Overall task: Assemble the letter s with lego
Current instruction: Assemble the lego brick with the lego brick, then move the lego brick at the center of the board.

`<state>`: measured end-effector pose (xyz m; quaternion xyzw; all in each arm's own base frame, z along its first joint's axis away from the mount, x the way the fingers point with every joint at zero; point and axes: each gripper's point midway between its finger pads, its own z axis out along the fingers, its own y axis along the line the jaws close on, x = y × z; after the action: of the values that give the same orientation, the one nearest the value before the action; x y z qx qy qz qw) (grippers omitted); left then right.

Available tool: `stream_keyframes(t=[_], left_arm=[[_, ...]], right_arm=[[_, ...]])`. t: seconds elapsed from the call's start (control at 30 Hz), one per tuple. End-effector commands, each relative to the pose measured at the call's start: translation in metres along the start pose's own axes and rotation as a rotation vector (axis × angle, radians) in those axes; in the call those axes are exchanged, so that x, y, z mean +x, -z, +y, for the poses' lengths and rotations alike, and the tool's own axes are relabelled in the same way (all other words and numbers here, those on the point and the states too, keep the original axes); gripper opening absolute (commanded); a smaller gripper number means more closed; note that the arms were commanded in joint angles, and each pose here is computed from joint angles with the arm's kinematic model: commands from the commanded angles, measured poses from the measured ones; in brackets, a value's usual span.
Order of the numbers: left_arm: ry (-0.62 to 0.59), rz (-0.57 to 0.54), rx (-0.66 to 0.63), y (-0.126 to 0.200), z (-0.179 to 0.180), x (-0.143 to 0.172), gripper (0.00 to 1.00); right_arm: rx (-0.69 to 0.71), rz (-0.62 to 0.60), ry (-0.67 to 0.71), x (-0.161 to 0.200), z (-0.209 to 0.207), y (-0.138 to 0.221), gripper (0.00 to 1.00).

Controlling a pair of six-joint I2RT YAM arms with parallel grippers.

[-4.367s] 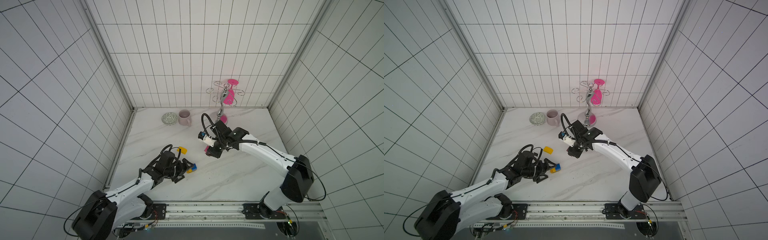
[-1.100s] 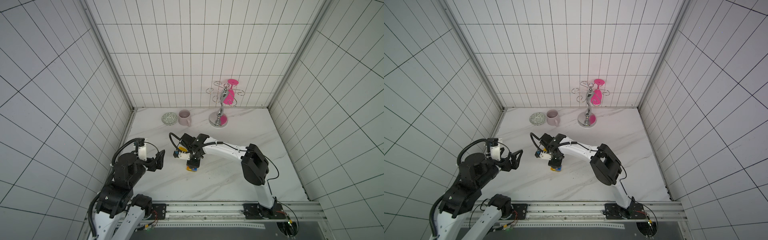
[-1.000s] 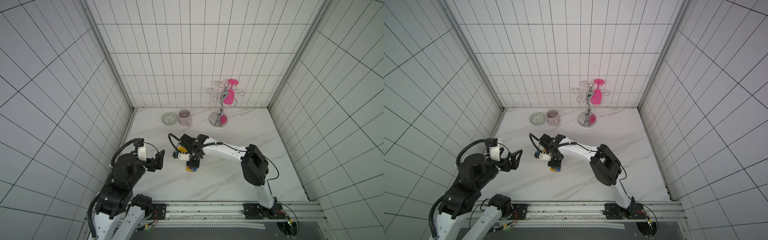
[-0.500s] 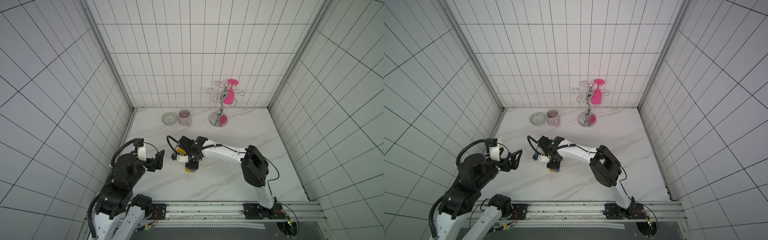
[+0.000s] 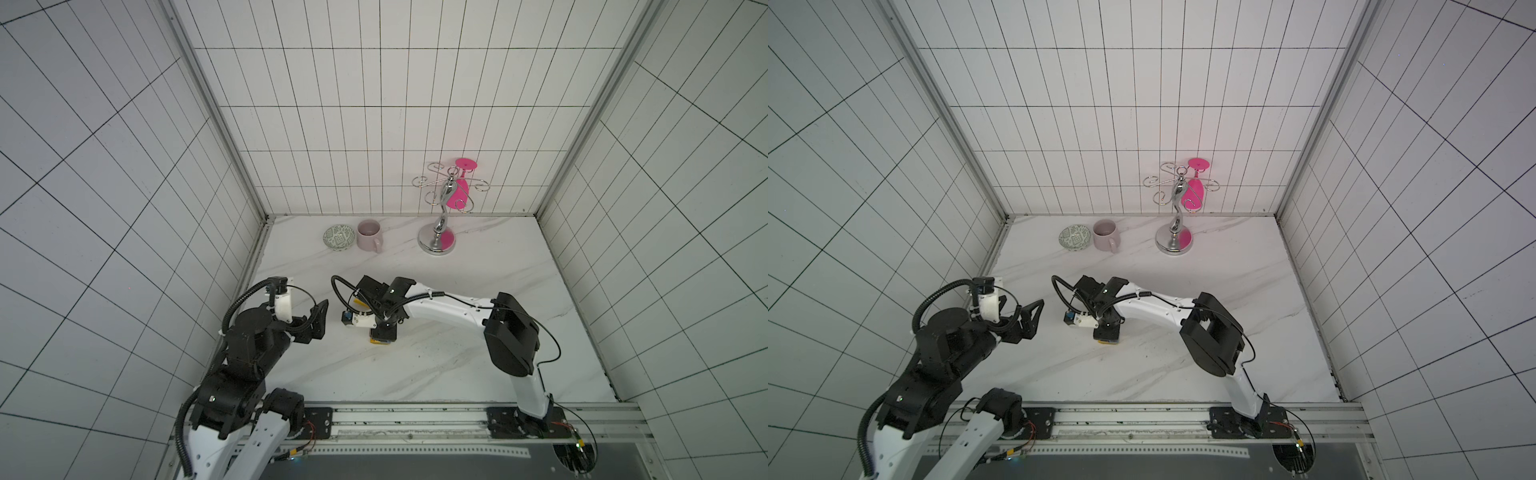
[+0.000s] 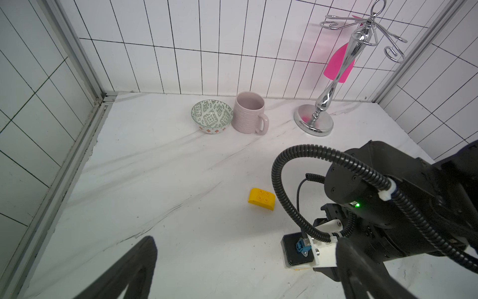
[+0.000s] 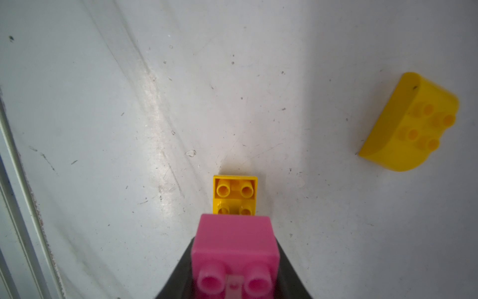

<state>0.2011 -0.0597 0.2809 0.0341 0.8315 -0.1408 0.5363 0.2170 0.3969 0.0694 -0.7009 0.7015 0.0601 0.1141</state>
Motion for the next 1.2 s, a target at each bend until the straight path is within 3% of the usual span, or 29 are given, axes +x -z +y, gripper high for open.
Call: stream_keyframes(t=[0.0, 0.13, 0.37, 0.47, 0.7, 0.93, 1.17], left_arm=[[-0.006, -0.01, -0.013, 0.001, 0.002, 0.0, 0.99], [-0.003, -0.011, -0.017, 0.001, 0.003, 0.0, 0.99], [-0.002, -0.012, -0.021, 0.001, 0.004, -0.001, 0.99], [-0.002, -0.013, -0.023, 0.001, 0.005, -0.001, 0.99], [-0.001, -0.013, -0.018, 0.001, 0.004, -0.001, 0.99], [0.044, 0.008, 0.031, -0.008, -0.009, -0.02, 0.99], [0.101, 0.03, 0.049, -0.018, -0.013, -0.025, 0.99]], right_arm=[[0.011, 0.056, 0.022, 0.015, 0.005, -0.01, 0.12], [0.044, 0.028, 0.013, 0.011, -0.001, -0.002, 0.33], [0.075, -0.05, -0.005, -0.001, -0.005, 0.015, 0.56], [0.07, -0.086, -0.017, -0.006, -0.005, 0.024, 0.81], [0.04, -0.18, -0.115, -0.006, -0.012, 0.056, 0.82], [-0.078, -0.503, -0.529, -0.009, -0.07, 0.125, 0.81], [-0.108, -0.374, -0.526, -0.025, -0.101, 0.092, 0.78]])
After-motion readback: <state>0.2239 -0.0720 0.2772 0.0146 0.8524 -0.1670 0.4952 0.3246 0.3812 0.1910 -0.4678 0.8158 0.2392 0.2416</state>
